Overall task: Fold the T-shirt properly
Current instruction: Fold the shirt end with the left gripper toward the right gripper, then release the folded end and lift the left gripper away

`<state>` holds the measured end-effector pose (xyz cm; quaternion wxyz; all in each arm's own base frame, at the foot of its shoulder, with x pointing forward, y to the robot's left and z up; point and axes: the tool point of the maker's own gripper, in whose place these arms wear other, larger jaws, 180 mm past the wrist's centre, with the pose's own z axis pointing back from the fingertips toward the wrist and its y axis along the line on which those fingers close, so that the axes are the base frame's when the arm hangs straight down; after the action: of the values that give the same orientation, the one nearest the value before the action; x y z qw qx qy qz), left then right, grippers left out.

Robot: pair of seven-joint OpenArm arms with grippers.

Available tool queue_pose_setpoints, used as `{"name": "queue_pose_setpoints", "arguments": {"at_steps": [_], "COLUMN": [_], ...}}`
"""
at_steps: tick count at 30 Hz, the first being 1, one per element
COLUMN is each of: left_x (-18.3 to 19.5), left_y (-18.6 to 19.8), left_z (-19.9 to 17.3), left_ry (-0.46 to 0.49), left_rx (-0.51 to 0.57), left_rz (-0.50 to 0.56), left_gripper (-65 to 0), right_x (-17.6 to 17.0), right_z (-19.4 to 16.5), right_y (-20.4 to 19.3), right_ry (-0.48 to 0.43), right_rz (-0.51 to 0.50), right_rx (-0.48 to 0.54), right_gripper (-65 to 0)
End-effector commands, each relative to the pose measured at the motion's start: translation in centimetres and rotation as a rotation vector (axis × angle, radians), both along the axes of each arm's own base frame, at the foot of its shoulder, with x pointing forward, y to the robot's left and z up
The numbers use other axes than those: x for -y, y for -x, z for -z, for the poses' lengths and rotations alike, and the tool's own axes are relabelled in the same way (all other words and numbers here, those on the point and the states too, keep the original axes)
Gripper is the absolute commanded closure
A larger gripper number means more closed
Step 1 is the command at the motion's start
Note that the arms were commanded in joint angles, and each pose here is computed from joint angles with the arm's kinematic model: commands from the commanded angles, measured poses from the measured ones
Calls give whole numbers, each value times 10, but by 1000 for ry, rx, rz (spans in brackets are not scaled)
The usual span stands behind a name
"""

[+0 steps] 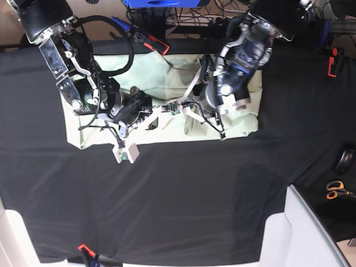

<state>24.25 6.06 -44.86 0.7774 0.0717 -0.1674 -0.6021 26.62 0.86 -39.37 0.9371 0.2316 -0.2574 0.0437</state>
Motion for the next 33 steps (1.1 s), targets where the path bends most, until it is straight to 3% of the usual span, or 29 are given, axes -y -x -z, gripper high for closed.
{"name": "queue_pose_setpoints", "arguments": {"at_steps": [1, 13, 15, 19, 21, 33], "left_x": [3, 10, 11, 13, 21, 39], "left_y": [-9, -17, -17, -17, -17, -42], "left_z": [-6, -10, -10, -11, -13, -41], "left_ry": [-2, -13, -11, -4, 9, 64], "left_rx": [33, 59, 59, 62, 67, 160], "left_rz": [0, 2, 2, 5, 29, 72], "left_gripper": [0, 0, -45, -277, -341, -349], "right_x": [-3, -3, -3, -4, -4, -2], "right_z": [-11, -11, -11, -11, -11, -6], "right_y": [-9, -8, -9, -9, -9, -9], "right_ry": [-21, -21, -21, -21, -21, -12], "right_rz": [2, 2, 2, 1, 1, 4], "right_rx": [38, 36, 38, 39, 39, 24], "right_gripper": [0, 0, 0, 0, 0, 0]}}
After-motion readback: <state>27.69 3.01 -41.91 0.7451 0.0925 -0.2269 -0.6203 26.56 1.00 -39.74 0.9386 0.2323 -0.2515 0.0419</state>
